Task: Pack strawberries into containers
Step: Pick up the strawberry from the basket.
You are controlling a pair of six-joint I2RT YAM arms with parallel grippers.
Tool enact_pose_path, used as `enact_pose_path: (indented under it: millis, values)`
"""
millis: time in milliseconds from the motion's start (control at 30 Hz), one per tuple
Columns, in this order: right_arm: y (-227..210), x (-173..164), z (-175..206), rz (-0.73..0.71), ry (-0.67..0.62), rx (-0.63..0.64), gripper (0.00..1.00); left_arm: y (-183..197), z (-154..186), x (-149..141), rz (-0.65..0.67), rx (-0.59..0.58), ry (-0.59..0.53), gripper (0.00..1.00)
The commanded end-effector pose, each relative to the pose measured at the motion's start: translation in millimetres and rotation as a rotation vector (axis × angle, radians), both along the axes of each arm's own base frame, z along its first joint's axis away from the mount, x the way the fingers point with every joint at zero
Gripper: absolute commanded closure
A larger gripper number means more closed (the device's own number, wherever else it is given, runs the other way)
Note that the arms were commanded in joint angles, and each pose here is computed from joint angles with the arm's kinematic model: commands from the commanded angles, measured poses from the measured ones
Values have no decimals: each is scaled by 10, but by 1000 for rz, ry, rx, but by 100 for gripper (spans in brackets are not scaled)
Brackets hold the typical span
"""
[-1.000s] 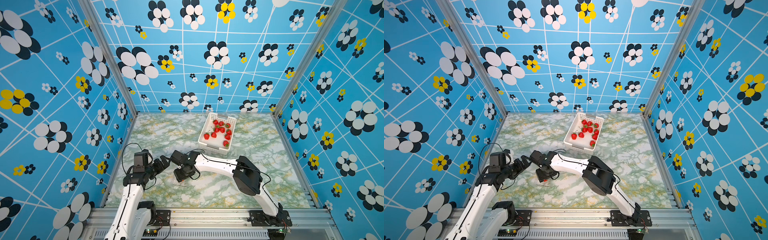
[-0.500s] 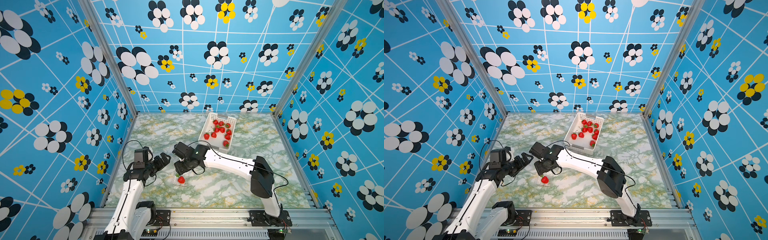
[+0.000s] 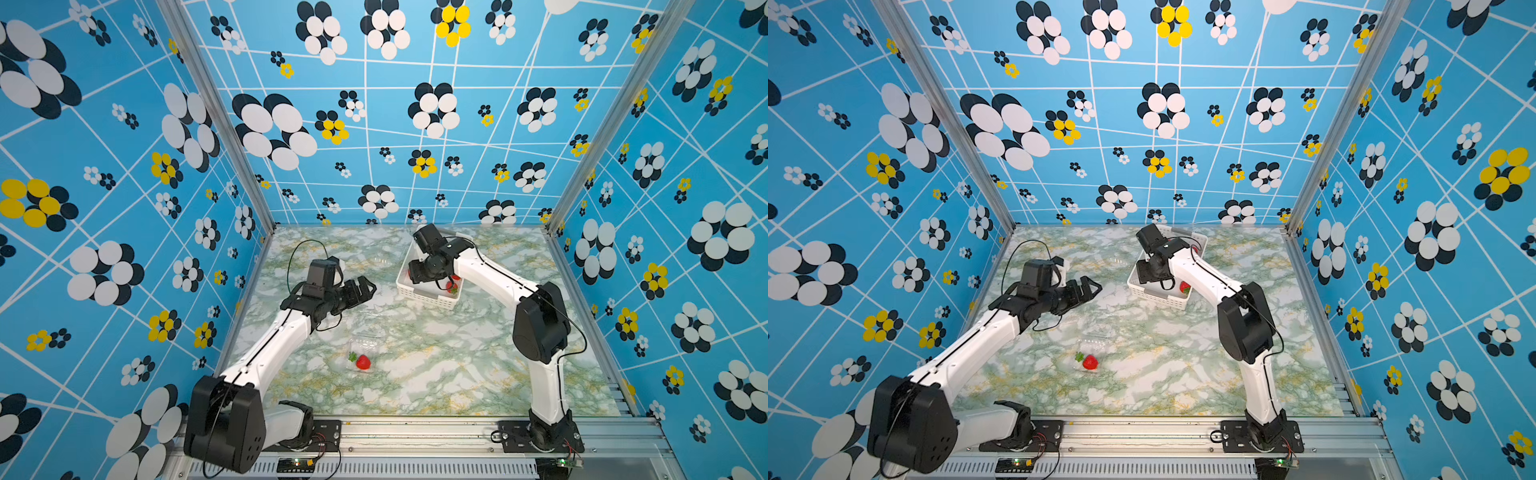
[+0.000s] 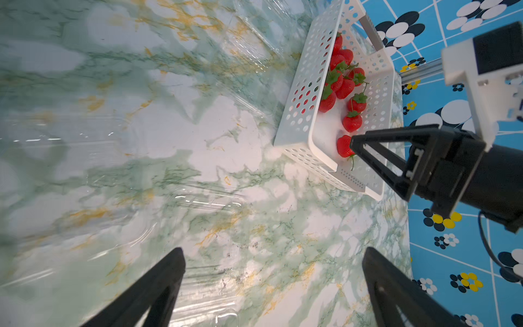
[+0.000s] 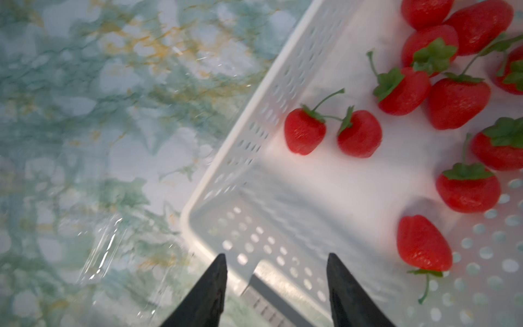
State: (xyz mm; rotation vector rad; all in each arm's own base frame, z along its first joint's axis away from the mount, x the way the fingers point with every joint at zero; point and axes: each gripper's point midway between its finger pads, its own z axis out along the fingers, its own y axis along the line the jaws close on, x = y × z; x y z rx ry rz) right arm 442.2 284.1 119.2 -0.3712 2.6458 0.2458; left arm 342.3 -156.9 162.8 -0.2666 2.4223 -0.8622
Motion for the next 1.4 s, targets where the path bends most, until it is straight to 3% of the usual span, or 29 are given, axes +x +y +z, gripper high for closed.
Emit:
enact_pose_path:
  millis: [0,233,533,1367]
  values:
    - [-169,226,-125,28,10,-58,43,-230,198,252,-26,-12,-81,1]
    - [-401,560,-377,-14,53,-74,48,-582,61,484,-80,-47,-49,2]
    - [-408,727,-594,-7,74,-61,52,-688,60,543,-95,-49,-43,2]
    - [-319,715,-815,28,136,-31,48,-667,56,538,-90,-35,-37,2]
